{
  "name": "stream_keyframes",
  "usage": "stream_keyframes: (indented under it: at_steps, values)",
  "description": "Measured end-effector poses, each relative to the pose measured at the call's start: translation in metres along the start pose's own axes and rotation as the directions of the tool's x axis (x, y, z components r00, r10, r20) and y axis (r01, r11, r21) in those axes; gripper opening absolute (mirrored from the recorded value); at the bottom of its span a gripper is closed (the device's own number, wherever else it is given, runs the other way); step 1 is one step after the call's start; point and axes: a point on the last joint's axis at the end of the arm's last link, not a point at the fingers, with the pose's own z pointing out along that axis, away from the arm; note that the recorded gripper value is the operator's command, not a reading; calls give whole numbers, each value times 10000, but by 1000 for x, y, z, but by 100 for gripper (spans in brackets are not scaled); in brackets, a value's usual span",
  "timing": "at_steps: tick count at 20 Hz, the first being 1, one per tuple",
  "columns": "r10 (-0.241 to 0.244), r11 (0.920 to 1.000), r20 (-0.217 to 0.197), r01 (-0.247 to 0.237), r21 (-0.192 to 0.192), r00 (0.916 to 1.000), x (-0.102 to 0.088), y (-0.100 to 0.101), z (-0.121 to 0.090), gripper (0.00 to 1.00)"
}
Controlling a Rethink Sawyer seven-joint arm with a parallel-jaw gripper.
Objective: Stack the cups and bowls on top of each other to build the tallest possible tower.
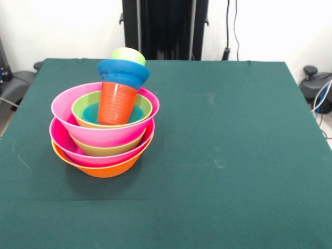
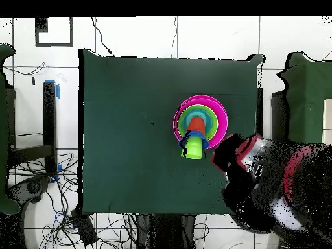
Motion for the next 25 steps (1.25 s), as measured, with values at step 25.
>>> stream_keyframes:
  at_steps: [25]
  values:
    - [-2772, 9588, 1243, 2659, 1002, 9527, -9, -3, -126, 100]
